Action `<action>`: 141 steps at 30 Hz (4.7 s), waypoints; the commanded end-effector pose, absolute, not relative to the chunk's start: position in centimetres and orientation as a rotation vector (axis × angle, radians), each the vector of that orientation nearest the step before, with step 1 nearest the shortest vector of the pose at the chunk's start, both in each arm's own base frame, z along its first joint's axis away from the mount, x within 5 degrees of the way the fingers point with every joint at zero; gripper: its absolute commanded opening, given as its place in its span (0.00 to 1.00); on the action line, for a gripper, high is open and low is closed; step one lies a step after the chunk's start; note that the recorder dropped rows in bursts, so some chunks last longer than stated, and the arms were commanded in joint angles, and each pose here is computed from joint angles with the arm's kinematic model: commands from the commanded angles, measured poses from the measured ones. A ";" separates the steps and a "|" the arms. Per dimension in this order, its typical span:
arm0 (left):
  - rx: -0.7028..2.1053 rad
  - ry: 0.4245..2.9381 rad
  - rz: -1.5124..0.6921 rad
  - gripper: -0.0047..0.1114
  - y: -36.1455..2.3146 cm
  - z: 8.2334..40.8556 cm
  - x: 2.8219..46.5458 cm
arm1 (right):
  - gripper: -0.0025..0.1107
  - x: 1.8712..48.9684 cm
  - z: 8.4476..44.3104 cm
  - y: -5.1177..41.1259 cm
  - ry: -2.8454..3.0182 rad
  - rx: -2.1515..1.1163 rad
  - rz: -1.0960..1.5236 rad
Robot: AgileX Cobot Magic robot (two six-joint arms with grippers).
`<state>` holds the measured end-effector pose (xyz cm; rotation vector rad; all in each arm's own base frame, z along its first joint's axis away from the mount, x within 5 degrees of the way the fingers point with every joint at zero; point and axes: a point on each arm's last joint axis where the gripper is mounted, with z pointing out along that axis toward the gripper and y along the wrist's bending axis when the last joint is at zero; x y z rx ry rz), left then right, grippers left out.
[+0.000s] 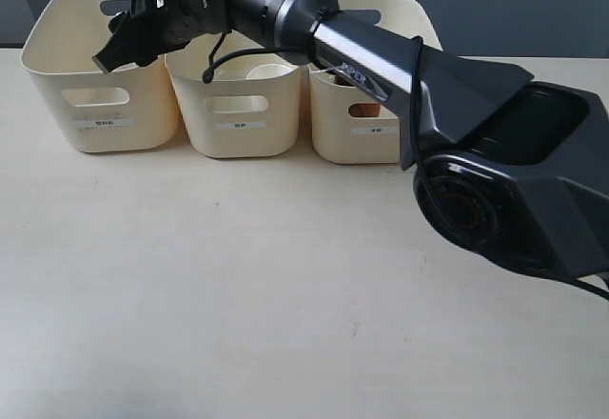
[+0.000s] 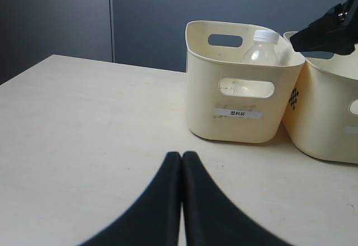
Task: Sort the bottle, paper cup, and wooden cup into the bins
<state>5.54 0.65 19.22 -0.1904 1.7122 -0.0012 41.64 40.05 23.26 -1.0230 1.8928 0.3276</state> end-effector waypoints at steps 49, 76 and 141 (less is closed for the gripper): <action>-0.187 1.704 -0.004 0.04 0.6 19.2 5.5 | 0.01 24.8 44.4 30.9 1.789 -1.000 0.146; -0.187 1.704 -0.004 0.04 0.6 19.2 5.5 | 0.01 12.6 39.4 7.2 1.795 -0.677 -0.085; -0.187 1.704 -0.004 0.04 0.6 19.2 5.5 | 0.01 5.6 19.7 0.0 1.662 -0.026 -0.063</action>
